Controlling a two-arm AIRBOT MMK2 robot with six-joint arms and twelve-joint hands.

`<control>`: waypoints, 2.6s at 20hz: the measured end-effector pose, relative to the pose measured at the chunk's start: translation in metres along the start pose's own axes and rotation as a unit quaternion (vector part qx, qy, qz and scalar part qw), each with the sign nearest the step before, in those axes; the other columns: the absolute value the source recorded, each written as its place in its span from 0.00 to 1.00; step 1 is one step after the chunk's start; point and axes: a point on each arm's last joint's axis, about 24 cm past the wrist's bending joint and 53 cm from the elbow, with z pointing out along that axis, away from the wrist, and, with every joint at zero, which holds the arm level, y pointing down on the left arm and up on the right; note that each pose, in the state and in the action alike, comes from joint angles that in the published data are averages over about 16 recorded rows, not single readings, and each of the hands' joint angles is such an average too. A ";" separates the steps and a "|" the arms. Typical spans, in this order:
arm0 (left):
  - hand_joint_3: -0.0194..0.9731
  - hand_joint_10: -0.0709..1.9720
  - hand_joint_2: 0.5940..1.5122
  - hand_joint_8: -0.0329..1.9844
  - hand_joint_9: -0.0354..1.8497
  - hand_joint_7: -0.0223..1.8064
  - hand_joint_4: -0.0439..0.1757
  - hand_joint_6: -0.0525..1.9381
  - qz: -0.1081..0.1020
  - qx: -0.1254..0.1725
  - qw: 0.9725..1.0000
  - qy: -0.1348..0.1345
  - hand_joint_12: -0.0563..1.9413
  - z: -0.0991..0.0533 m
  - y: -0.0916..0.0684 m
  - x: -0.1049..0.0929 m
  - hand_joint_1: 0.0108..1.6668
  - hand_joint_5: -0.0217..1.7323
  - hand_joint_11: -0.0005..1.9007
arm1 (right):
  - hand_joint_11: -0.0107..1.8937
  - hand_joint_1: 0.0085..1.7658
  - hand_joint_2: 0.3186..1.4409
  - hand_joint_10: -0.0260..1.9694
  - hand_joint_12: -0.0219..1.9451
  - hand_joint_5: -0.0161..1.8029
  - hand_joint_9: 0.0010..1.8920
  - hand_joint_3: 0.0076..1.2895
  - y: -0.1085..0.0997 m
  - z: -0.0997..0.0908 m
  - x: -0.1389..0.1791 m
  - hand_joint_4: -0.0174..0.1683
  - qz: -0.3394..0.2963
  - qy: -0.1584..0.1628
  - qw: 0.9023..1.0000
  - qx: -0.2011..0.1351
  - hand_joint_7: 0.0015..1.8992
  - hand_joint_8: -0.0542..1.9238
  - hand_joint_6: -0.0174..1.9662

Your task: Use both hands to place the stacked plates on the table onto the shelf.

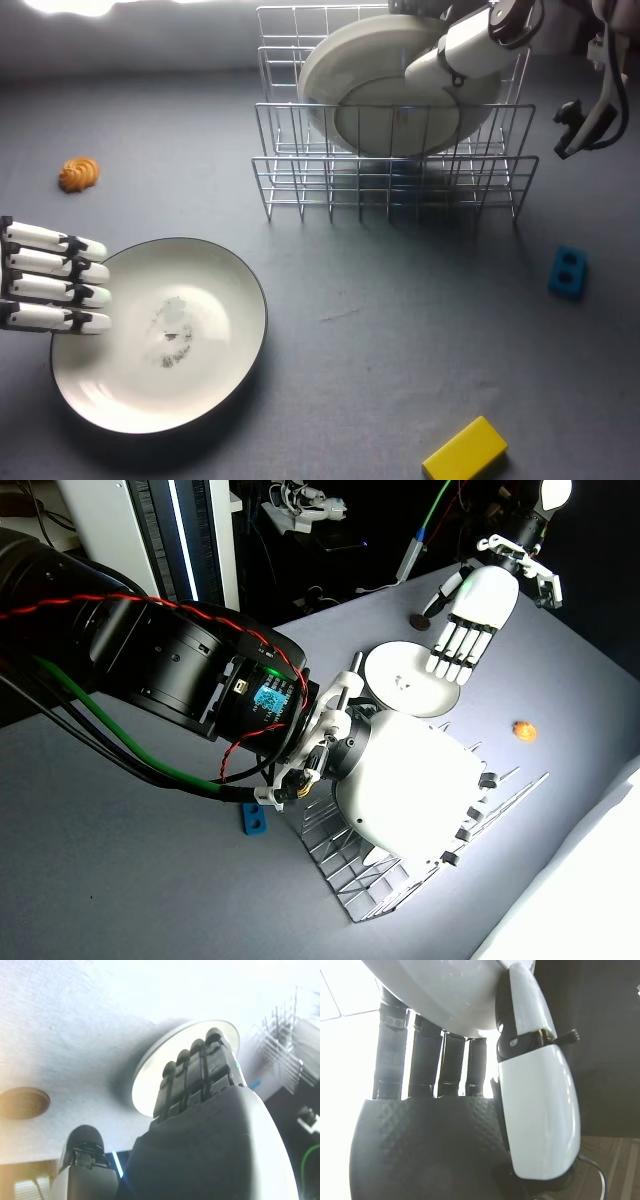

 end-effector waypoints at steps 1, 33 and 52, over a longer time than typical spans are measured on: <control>0.03 0.03 0.56 0.02 0.03 0.03 0.18 0.03 -0.004 -0.003 1.000 0.001 0.03 0.000 0.001 0.001 0.01 0.03 0.01 | 0.41 0.68 0.67 0.03 0.60 0.45 0.64 0.01 -0.001 0.000 0.000 0.08 0.000 0.000 1.000 0.000 0.51 0.40 0.44; 0.03 0.03 0.57 0.01 0.03 0.04 0.14 0.01 -0.176 -0.032 0.984 0.018 0.02 0.017 -0.031 0.030 0.00 0.01 0.01 | 0.07 0.52 0.68 0.02 0.50 0.23 0.25 0.01 0.125 -0.060 0.080 0.10 -0.283 0.000 0.938 -0.202 0.25 0.04 0.03; 0.03 0.04 0.56 0.01 0.03 0.04 0.14 0.01 -0.176 -0.028 0.984 0.018 0.02 0.018 -0.034 0.030 0.00 0.01 0.01 | 0.01 0.66 0.55 0.02 0.01 0.02 0.01 0.01 0.083 -0.063 0.261 0.10 -0.373 0.169 0.883 -0.229 0.01 0.04 0.03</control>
